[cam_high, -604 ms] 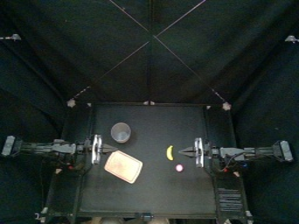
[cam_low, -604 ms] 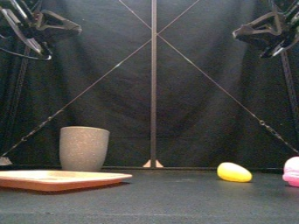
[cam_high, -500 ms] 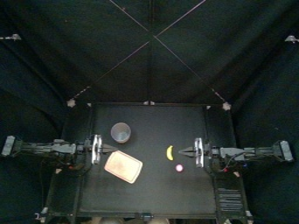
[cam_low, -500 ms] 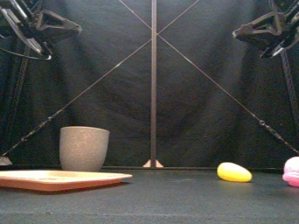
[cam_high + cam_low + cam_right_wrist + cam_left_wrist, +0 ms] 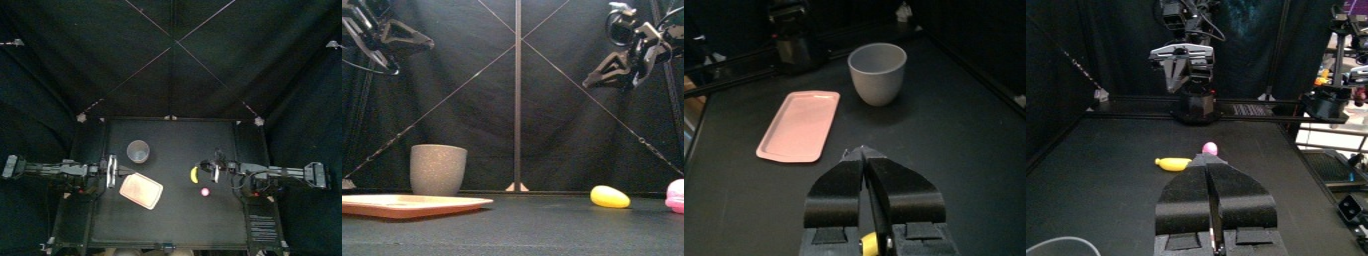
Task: Pick the banana then place it on the pink plate
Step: Pick the banana
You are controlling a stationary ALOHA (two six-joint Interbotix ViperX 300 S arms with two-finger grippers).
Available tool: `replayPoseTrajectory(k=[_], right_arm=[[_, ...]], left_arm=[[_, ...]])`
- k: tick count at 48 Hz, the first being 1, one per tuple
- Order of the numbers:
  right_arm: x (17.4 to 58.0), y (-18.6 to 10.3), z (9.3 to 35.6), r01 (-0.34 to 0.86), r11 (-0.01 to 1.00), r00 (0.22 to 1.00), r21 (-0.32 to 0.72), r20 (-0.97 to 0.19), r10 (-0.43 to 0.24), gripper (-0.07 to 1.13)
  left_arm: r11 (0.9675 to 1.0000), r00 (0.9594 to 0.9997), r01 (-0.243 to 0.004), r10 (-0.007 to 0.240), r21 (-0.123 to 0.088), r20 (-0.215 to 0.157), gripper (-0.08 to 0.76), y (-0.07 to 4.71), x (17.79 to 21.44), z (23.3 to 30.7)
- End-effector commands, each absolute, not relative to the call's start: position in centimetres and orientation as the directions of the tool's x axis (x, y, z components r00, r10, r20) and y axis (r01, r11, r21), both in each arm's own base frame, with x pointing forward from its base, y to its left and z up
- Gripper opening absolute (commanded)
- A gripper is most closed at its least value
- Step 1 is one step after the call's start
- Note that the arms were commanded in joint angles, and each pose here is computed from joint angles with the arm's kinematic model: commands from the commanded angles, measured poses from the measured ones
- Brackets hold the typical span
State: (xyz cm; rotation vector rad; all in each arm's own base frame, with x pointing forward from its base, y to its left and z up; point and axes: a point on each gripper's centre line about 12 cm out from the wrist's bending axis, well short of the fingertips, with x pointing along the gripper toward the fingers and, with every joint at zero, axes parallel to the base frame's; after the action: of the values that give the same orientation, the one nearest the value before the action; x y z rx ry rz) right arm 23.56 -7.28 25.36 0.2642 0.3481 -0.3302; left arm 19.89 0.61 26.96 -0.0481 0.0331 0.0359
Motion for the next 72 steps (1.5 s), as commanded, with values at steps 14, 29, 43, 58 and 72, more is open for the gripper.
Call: replayPoseTrajectory(k=[14,29,43,58,72], right_arm=[[21.2,-8.5,24.1,0.539,0.691,0.771,0.481,-0.612,-0.176,0.73],[23.6,-5.7,22.3,0.51,0.602,0.769,0.614,-0.639,0.0,1.04],[25.5,-6.2,20.1,0.588,0.502,0.701,0.634,-0.709,0.076,0.99],[24.9,-7.5,18.0,0.757,0.445,0.432,0.48,-0.877,0.21,0.98],[24.8,-10.0,19.4,0.88,0.383,0.319,0.282,-0.947,-0.035,0.89]], left_arm=[[0.995,0.9963,-0.081,0.079,-0.059,-0.033,0.025,1.46,19.95,26.97],[0.9948,0.9958,-0.082,0.079,-0.06,-0.045,0.023,1.46,19.83,26.43],[0.9947,0.995,-0.083,0.079,-0.06,-0.06,0.025,1.45,19.69,25.8],[0.9946,0.9937,-0.086,0.082,-0.058,-0.077,0.023,1.49,19.55,25.27],[0.9938,0.9929,-0.087,0.081,-0.069,-0.086,0.023,1.47,19.5,24.97]])
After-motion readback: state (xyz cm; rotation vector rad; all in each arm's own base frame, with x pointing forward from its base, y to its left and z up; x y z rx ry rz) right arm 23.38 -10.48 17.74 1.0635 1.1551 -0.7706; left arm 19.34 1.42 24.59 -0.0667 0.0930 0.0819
